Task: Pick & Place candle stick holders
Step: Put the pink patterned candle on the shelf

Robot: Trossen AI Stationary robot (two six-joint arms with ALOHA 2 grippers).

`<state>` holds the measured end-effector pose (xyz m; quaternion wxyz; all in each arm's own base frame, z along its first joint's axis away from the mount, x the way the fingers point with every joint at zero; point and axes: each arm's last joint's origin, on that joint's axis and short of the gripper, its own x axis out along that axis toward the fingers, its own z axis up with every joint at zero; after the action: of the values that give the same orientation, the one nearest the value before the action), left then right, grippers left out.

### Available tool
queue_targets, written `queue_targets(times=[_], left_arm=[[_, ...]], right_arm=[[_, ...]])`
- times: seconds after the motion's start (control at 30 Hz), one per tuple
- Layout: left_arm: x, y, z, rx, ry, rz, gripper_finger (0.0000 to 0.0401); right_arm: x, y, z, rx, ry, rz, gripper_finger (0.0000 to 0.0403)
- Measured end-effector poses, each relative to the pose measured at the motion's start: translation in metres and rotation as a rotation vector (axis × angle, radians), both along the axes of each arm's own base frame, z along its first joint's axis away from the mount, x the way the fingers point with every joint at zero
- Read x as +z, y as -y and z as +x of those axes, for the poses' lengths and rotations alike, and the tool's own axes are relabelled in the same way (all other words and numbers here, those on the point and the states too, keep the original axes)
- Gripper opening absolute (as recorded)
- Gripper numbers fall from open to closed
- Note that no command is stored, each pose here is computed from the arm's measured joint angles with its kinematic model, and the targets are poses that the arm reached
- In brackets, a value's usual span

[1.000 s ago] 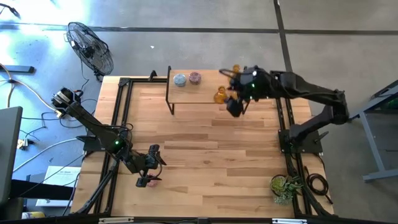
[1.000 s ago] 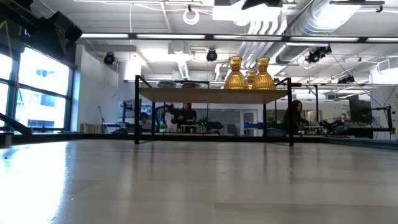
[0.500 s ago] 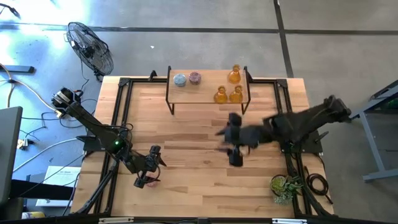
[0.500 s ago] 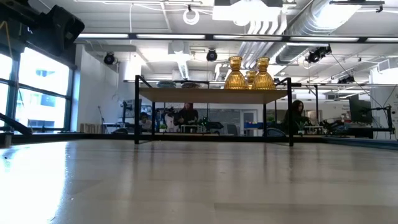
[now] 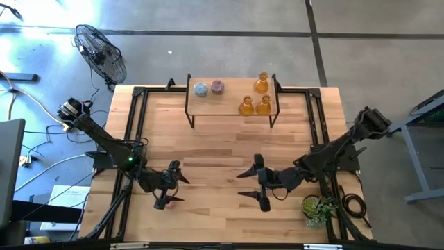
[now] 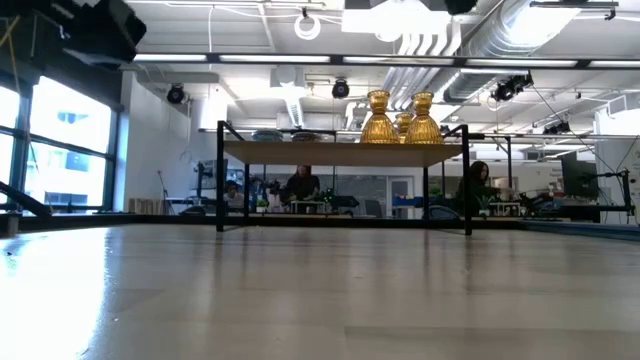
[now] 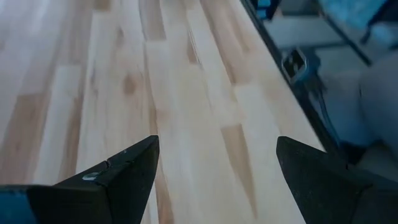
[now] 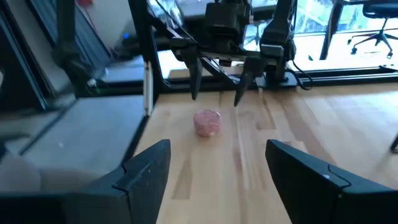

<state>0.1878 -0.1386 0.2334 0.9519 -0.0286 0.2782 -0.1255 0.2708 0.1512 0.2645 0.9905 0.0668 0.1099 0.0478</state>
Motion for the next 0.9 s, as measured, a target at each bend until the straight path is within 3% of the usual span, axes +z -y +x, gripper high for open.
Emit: queue_targets(times=[0.2,0.43,0.67,0.9], left_arm=[[0.012,0.003,0.006,0.05,0.115,-0.108,0.0319],[0.024,0.007,0.006,0.024,0.027,-0.227,0.0319],[0.053,0.016,-0.005,0.062,-0.167,-0.201,0.0319],[0.08,0.046,-0.016,-0.042,-0.155,-0.234,0.0319]], right_arm=[[-0.009,-0.005,-0.008,0.023,0.068,0.062,0.0259],[-0.011,-0.016,-0.017,0.057,0.097,0.079,0.0259],[-0.012,-0.024,-0.024,0.029,0.093,0.063,0.0259],[-0.013,-0.023,-0.023,0.018,0.088,0.042,0.0259]])
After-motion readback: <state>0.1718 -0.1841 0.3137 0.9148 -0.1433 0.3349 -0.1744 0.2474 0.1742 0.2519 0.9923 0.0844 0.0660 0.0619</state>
